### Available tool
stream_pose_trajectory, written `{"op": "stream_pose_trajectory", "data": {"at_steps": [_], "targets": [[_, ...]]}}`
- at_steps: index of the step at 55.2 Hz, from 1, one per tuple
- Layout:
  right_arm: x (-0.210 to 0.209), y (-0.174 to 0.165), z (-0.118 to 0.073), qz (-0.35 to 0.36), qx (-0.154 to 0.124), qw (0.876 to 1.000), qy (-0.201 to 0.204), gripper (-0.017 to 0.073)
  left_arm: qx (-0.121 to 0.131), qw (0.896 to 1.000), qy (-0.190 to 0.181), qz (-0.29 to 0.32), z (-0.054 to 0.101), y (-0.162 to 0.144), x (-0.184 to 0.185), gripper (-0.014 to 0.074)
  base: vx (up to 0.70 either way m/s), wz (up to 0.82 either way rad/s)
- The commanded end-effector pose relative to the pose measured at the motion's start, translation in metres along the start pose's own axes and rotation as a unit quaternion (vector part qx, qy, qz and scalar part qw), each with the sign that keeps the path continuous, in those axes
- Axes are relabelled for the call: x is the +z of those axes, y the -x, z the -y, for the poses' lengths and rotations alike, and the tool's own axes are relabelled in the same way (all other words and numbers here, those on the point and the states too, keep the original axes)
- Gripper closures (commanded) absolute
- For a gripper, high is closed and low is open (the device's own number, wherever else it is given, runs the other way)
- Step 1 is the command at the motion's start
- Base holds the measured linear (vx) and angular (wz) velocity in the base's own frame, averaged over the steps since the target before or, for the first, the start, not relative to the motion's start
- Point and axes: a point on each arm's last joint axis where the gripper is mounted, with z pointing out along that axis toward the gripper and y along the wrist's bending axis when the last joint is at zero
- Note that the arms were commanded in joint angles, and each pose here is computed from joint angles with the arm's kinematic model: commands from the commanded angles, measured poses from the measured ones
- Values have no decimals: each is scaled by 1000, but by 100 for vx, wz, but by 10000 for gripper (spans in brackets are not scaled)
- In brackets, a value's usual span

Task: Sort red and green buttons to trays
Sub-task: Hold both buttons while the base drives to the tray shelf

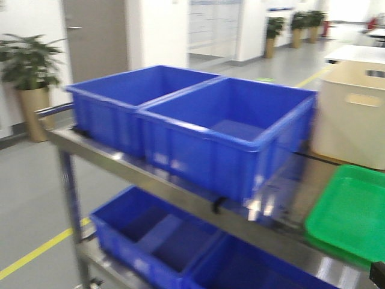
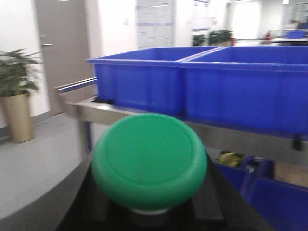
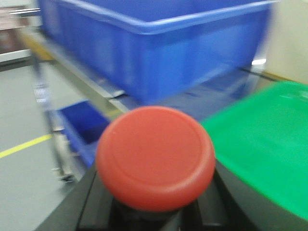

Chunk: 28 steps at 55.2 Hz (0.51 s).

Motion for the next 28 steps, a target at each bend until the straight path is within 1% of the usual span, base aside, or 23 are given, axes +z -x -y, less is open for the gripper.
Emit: {"op": "stream_pose_trajectory", "data": {"at_steps": [1,11,28], "targets": [[-3,18,-1,60,-5,998,2,569,-10,998,-16,55,3,18,0,594,19,-83],[-3,18,-1,60,-5,998,2,569,-10,998,-16,55,3,18,0,594,17,-69],[-3,18,-1,60,-5,998,2,569,-10,998,-16,55,3,18,0,594,15,-58]]}}
